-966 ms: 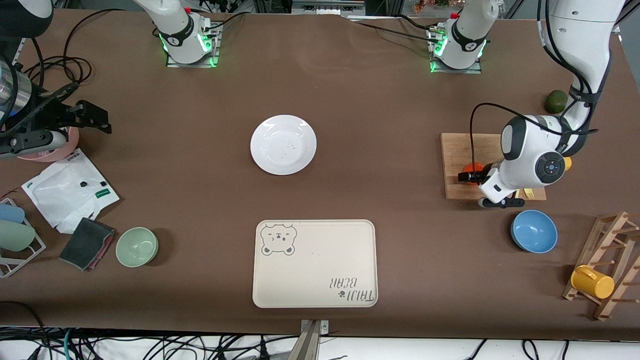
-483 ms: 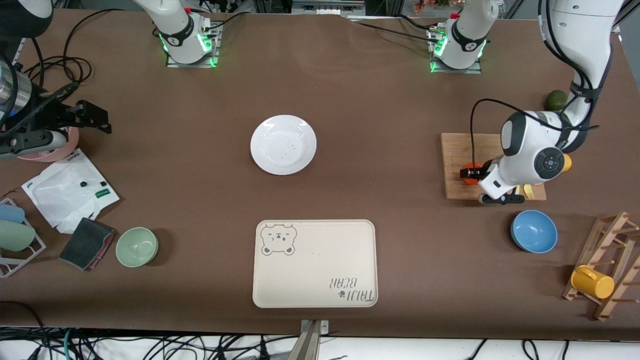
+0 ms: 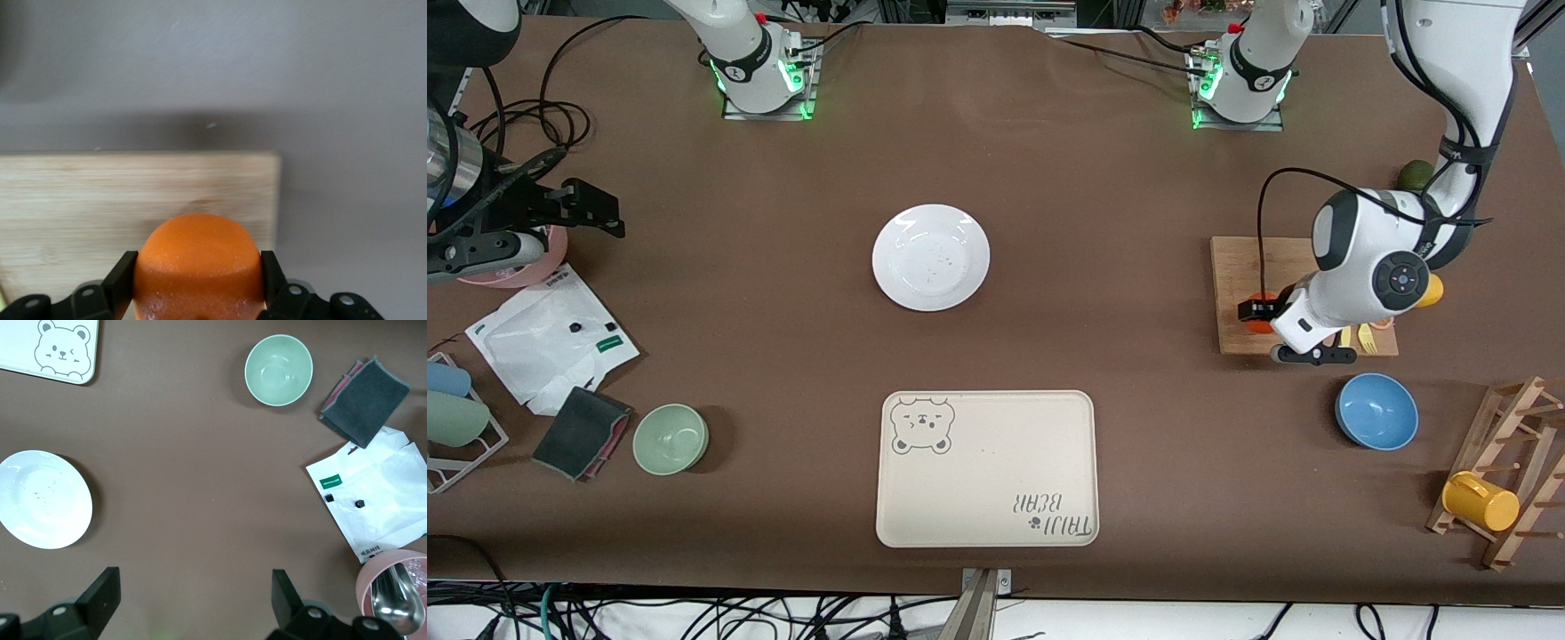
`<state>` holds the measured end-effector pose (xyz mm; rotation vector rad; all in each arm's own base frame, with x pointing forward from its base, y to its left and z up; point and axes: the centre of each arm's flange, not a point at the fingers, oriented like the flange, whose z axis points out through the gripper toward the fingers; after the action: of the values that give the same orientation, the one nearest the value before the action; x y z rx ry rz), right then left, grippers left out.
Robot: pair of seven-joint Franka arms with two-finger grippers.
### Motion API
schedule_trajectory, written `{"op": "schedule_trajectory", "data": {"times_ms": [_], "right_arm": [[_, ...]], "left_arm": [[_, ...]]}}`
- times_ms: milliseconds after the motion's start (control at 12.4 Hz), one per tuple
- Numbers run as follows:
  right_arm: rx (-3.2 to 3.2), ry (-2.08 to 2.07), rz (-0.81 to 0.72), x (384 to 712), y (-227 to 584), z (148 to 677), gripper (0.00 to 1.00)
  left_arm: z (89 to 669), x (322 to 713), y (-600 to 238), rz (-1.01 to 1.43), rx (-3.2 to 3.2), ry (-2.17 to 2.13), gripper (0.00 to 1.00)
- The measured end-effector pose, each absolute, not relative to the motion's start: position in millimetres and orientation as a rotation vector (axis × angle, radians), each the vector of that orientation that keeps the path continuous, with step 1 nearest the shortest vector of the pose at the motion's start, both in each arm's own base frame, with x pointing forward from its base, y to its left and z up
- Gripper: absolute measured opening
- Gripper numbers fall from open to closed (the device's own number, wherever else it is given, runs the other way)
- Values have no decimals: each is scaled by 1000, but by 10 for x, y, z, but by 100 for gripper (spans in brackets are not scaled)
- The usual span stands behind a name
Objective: Place orange and plate with both arms
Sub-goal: 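Lower the left gripper and close it on the orange, then carry the orange with the left gripper over the white plate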
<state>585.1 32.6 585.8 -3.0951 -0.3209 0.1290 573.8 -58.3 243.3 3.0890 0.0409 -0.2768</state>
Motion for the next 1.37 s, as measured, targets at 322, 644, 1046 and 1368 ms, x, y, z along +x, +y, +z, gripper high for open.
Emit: {"op": "schedule_trajectory", "data": {"times_ms": [322, 644, 1046, 1368], "right_arm": [[-3095, -321, 129, 5852, 324, 5858, 100], [-3095, -320, 129, 5852, 323, 5858, 100], [-3095, -320, 129, 5852, 322, 5858, 100], [-3095, -319, 129, 5852, 321, 5858, 100]], "left_arm": [[2987, 5891, -1668, -144, 3037, 269, 78], [3298, 6001, -2911, -92, 2924, 511, 78], [2905, 5754, -4390, -179, 2842, 639, 78], [2786, 5356, -5159, -132, 2731, 707, 78]]}}
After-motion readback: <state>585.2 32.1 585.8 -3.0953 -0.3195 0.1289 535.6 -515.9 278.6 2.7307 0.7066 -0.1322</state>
